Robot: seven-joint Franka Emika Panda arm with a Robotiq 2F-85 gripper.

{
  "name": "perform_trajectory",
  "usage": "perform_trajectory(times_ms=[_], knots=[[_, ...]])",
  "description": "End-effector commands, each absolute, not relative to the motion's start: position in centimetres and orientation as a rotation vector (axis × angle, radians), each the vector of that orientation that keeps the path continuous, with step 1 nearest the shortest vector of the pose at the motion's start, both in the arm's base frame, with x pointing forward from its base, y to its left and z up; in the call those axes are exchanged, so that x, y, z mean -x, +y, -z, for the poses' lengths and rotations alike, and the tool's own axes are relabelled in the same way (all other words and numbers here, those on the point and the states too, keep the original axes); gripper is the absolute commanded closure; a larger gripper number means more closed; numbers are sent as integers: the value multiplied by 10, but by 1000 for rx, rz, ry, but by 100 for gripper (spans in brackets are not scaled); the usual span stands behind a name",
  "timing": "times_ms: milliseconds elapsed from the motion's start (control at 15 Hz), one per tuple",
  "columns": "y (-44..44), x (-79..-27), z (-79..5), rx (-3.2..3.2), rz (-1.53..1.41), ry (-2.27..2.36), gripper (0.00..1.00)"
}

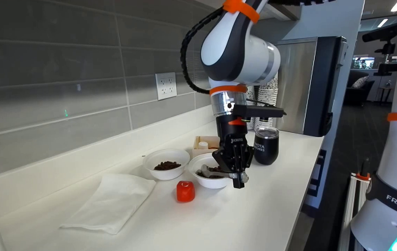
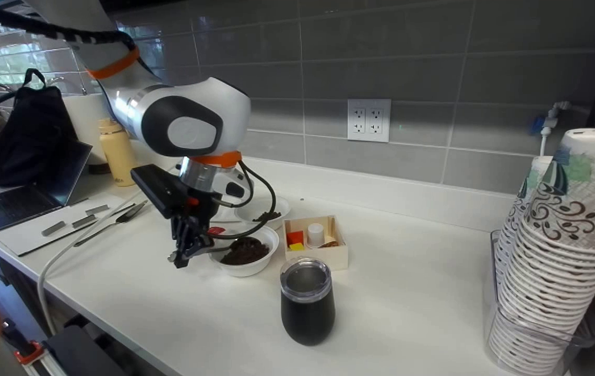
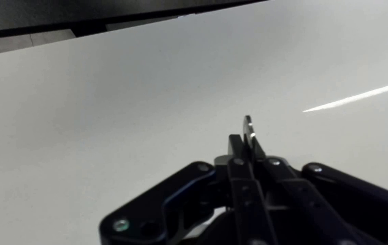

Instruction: Use the silver spoon to stir the contents in the white bowl.

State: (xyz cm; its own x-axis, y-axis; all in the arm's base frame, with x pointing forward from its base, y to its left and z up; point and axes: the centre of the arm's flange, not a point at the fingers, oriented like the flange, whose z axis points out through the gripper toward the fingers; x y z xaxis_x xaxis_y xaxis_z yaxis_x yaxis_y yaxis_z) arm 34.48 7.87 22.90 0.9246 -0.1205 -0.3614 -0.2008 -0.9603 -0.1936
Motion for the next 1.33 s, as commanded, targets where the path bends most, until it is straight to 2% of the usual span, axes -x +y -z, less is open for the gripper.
perform_trajectory(times_ms=[0,800,1267], knots=[[66,-322,-241,2836,-546,318,99],[72,-306,-253,2763,-876,249,99],[43,-298,-247,2758,-980,444,99]])
